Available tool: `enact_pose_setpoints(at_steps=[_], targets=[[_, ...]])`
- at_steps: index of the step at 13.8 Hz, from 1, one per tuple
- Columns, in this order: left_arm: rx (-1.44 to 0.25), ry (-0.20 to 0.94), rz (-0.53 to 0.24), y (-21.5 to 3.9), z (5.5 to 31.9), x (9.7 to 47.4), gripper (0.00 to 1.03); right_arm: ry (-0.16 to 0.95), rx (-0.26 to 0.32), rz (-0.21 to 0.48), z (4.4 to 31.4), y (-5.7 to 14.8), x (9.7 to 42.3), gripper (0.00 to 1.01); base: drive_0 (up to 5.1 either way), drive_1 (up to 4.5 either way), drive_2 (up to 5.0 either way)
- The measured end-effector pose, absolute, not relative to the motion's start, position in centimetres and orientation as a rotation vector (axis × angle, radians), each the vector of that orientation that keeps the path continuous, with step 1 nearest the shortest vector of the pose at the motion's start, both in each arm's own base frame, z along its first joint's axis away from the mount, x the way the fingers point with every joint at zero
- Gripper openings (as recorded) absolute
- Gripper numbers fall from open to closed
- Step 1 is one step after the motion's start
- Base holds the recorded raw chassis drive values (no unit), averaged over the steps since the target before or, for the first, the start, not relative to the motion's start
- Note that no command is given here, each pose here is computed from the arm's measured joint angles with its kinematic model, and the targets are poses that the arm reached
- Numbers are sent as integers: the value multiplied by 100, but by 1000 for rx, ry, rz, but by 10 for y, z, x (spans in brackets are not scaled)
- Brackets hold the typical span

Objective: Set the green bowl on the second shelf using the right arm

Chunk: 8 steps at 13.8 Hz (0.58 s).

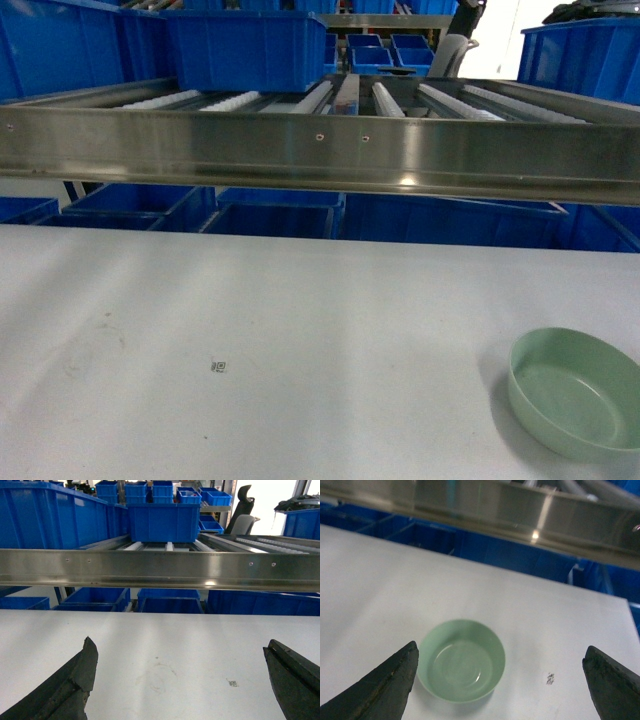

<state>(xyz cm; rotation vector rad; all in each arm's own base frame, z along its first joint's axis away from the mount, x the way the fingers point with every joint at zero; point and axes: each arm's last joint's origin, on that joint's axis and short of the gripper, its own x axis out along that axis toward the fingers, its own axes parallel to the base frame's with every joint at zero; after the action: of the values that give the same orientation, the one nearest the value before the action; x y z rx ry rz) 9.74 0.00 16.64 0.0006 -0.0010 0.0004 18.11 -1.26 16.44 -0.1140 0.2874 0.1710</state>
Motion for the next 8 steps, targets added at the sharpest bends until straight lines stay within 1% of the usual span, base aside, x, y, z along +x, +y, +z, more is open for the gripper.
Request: enact_pose_setpoints(at_steps=[2,5,6,7,8], targets=[[0,-1,0,0,166,97,98,396,-125,209,157,-17,199,98,0,0,0],[0,-1,1,0,166,97,98,448,-168,238,159,-21,228,98,0,0,0],[0,-1,0,0,166,97,98,483,-186,255,157,-22,238,98,0,0,0],[0,-1,1,0,166,97,98,572,-232,290,147,-23,261,98,0,0,0],[0,-1,0,0,166,97,98,587,-254,313,146,-21,271,98,0,0,0]])
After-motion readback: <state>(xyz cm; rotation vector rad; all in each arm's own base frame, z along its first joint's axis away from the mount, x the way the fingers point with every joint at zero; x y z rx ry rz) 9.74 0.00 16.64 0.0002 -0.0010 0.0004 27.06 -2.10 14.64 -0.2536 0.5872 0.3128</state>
